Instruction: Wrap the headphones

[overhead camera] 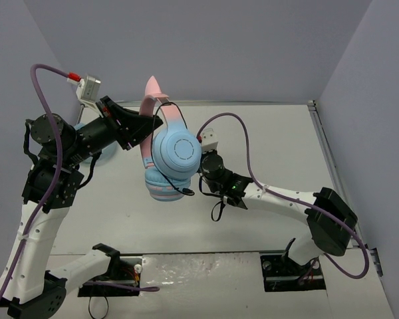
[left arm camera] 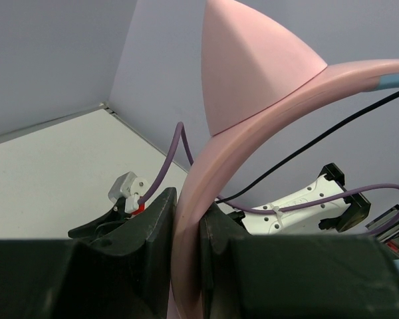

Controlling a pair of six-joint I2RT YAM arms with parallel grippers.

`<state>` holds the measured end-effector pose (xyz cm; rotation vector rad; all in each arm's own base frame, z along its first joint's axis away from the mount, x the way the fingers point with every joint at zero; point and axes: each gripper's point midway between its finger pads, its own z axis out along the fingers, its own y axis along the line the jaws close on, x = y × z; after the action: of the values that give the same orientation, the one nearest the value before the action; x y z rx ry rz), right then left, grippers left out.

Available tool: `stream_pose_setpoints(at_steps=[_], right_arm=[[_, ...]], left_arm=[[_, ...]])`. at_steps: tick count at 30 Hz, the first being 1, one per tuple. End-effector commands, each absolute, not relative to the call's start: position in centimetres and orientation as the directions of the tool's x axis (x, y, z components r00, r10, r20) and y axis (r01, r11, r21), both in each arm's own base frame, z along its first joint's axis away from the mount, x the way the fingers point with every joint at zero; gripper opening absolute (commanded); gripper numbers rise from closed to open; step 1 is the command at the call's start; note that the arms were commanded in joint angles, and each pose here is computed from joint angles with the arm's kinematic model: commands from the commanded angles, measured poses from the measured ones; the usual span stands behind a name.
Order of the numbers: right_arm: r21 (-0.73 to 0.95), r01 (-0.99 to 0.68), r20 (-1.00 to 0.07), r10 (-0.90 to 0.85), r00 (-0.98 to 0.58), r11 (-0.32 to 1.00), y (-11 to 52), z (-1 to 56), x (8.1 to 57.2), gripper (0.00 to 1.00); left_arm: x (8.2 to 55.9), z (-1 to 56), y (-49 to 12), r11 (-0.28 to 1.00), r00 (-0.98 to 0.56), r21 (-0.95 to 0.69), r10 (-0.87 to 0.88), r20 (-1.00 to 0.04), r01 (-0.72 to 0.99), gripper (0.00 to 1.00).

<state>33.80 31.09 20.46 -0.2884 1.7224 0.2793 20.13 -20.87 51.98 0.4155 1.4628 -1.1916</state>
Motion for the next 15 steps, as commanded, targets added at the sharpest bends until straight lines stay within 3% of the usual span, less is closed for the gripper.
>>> stream_pose_setpoints(at_steps=[1, 3, 15], right_arm=[[0.114, -0.292, -0.993, 0.1, -0.064, 0.95, 31.0, 23.1, 34.8, 0.12], [0.119, -0.284, -0.992, 0.104, -0.069, 0.951, 30.9, 22.7, 34.8, 0.0], [0.143, -0.312, -0.985, 0.105, -0.136, 0.939, 31.7, 20.1, 33.1, 0.0]], left_arm=[[18.0, 56.9, -20.1, 0.383, -0.168, -0.341, -0.418, -0.893, 0.858, 0.0], [17.9, 57.1, -20.1, 0.383, -0.163, -0.337, -0.42, -0.893, 0.86, 0.0], [19.0, 57.6, -20.4, 0.376, -0.152, -0.345, -0.456, -0.877, 0.86, 0.0]])
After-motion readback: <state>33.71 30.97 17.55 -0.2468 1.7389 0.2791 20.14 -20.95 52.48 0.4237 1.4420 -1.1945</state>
